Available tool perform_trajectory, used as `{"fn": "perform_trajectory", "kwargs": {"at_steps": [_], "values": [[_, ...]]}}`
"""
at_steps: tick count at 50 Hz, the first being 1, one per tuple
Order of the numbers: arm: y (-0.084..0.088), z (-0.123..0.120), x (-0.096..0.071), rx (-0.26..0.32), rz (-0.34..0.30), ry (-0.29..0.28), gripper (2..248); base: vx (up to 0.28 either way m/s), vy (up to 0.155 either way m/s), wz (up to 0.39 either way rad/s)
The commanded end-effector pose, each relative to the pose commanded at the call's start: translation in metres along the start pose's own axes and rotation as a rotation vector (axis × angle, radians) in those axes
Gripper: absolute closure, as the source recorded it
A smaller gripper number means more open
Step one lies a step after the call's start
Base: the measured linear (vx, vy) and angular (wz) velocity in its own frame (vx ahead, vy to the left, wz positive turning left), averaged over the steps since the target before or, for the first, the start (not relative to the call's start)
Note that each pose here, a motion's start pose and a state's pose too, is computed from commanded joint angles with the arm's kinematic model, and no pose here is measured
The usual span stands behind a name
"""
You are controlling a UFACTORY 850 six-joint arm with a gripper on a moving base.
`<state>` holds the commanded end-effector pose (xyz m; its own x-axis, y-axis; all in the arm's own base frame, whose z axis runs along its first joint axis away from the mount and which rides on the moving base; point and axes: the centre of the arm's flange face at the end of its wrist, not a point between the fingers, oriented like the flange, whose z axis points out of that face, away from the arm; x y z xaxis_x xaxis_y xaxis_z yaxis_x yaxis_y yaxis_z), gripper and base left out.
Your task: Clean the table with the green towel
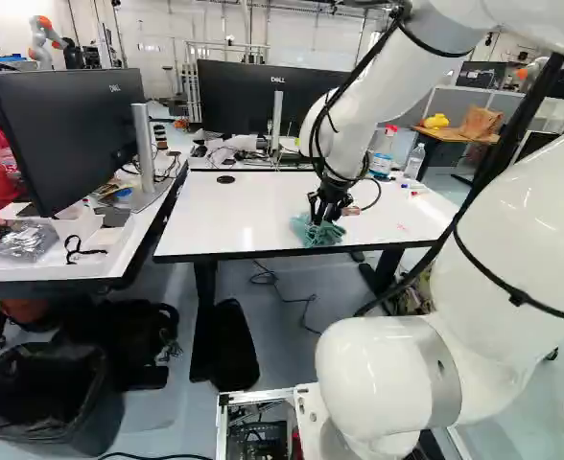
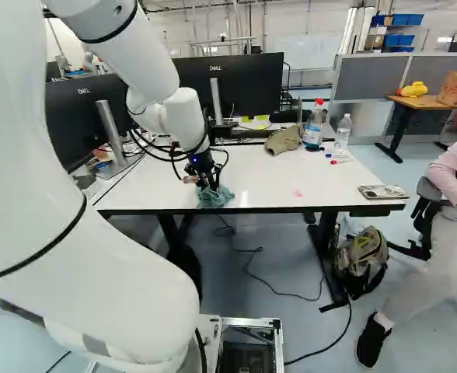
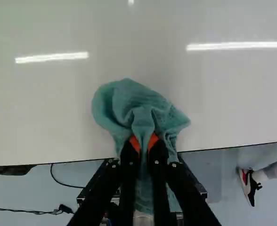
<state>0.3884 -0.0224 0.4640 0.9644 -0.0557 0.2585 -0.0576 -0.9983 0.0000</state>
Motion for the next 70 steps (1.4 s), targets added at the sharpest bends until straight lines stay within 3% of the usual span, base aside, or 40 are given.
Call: {"fn": "perform_trajectory", "kwargs": {"at_steps": [9, 32, 52, 70], "values": [[0.007, 0.0, -0.001, -0.005, 0.017, 0.0, 212, 0.0, 0.0, 0.0], [0.048, 0.001, 0.005, -0.031, 0.118, -0.001, 212, 0.0, 0.0, 0.0], [0.082, 0.007, 0.031, -0.05, 0.187, -0.001, 212, 0.0, 0.0, 0.0], [0.083, 0.015, 0.064, -0.047, 0.175, 0.004, 212, 0.0, 0.0, 0.0]]}}
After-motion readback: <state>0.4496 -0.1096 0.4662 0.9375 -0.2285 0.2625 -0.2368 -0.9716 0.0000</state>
